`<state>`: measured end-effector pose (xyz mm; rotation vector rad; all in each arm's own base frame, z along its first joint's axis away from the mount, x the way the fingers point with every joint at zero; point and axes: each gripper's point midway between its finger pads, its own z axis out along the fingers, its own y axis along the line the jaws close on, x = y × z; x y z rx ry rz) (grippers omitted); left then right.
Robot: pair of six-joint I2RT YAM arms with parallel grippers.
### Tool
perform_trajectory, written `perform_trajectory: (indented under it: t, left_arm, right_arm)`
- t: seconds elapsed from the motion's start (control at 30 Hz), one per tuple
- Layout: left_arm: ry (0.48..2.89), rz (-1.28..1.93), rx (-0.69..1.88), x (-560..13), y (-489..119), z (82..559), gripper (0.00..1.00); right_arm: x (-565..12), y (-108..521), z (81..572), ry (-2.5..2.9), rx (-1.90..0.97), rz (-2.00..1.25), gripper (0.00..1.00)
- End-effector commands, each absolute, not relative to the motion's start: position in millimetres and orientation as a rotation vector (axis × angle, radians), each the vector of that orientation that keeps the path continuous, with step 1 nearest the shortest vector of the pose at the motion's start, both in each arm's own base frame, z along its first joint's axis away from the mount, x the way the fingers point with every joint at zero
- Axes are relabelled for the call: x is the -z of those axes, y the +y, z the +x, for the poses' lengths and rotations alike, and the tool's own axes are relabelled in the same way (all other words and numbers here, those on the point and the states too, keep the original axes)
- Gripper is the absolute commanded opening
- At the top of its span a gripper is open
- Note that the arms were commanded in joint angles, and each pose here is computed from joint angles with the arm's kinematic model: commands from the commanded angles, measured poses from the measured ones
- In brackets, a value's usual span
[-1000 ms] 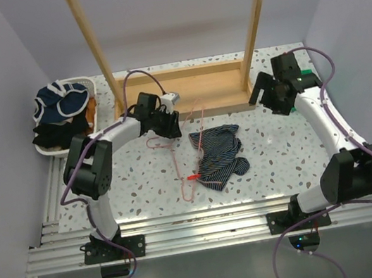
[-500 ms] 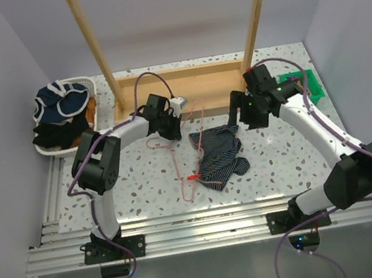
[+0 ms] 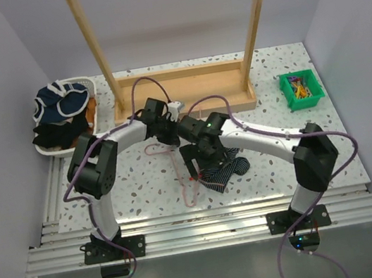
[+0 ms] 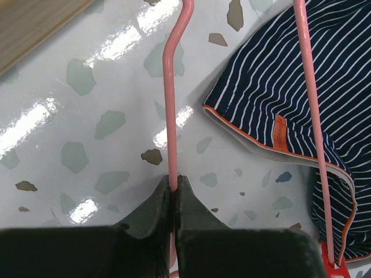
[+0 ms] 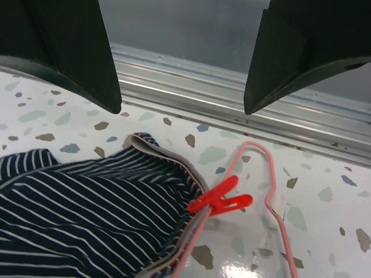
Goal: Remove the underwear clipped to the hanger
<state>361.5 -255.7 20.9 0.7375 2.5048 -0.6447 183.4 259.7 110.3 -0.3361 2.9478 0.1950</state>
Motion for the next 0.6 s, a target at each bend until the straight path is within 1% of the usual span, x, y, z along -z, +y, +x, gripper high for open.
perform_trajectory:
  t: [0.0, 0.03, 0.27, 0.53, 0.57]
  left_arm:
    - [2.471, 0.7, 0.668, -41, -257, 361, 0.0]
    - [2.468, 0.69, 0.674, -43, -258, 362, 0.0]
    - [2.437, 0.659, 0.718, -54, -265, 365, 0.0]
    - [2.41, 0.647, 0.767, -63, -273, 366, 0.0]
    - [2.407, 0.649, 0.772, -63, -274, 366, 0.0]
  right_arm:
    - [-120, 283, 193, 2.888, -0.141, -0.313, 0.9]
    - [-109, 286, 192, 2.905, -0.094, -0.339, 0.91]
    - [-87, 294, 188, 2.93, 0.027, -0.411, 0.93]
    - [-73, 289, 192, 2.933, 0.117, -0.411, 0.93]
    - [-72, 291, 192, 2.936, 0.115, -0.414, 0.91]
